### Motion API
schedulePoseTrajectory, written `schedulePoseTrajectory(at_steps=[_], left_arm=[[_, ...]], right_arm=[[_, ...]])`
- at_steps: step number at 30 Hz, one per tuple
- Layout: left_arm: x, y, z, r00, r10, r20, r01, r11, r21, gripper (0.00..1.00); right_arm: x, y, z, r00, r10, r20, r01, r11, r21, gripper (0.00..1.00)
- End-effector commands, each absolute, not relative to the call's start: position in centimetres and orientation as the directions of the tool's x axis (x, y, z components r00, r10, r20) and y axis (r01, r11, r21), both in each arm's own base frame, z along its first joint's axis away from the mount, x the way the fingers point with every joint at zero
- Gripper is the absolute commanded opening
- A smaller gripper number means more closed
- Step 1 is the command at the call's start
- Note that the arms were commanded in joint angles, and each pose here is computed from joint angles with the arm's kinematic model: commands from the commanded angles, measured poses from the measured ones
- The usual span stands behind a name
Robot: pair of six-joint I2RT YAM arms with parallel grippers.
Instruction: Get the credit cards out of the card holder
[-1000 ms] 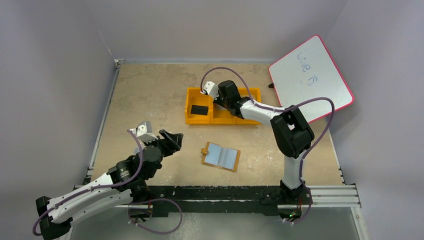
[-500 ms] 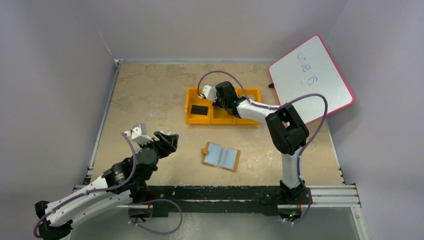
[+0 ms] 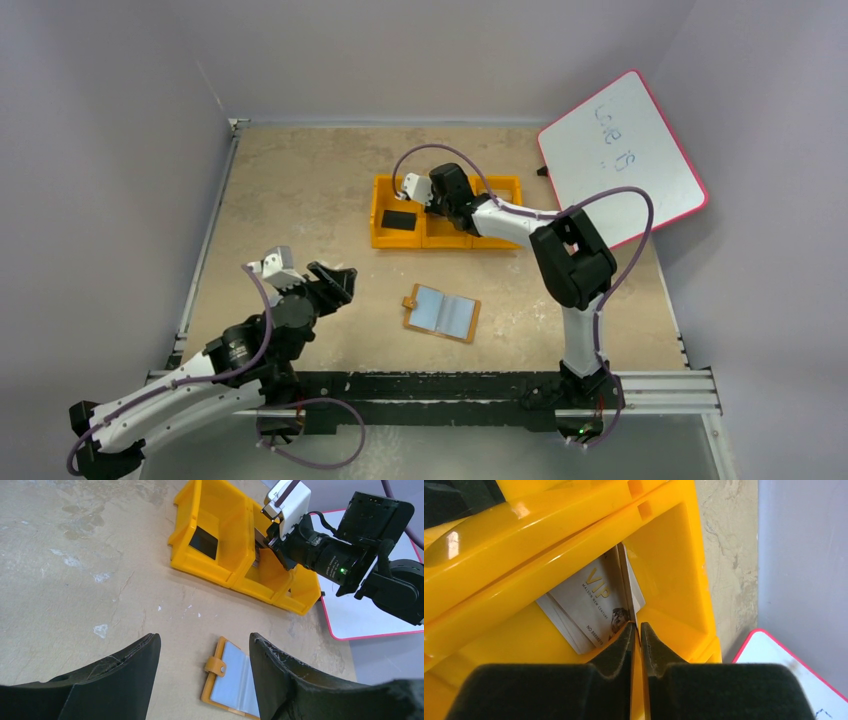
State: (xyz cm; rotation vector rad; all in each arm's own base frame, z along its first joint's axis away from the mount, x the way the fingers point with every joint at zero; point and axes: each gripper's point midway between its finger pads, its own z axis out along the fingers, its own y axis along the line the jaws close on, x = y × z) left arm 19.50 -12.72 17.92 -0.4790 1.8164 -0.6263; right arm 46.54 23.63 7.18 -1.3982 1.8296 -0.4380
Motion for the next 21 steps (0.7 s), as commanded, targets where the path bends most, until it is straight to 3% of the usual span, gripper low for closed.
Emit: schedulePoseTrajectory(at_steps=[1,15,21], left_arm=[[19.8,-12.8,20.0,-0.287,-0.637,-0.716,-0.015,0.750,-0.661,0.65],[19.8,-12.9,19.9,-0.295,-0.634,-0.715,-0.017,0.752,-0.659,0.64],[19.7,-12.8,19.8,-0.296,-0.635,-0.713,-0.019,0.751,-0.661,0.65]], right_arm=[[47.7,24.9,10.6,-0.031,-0.912,-0.409,-0.615,0.340,-0.711,0.10],[47.7,25.8,9.4,0.049,-0.917,-0.397,-0.631,0.280,-0.723,0.08],[47.7,24.7,9.5,0.044,-0.926,-0.374,-0.582,0.281,-0.763,0.12]])
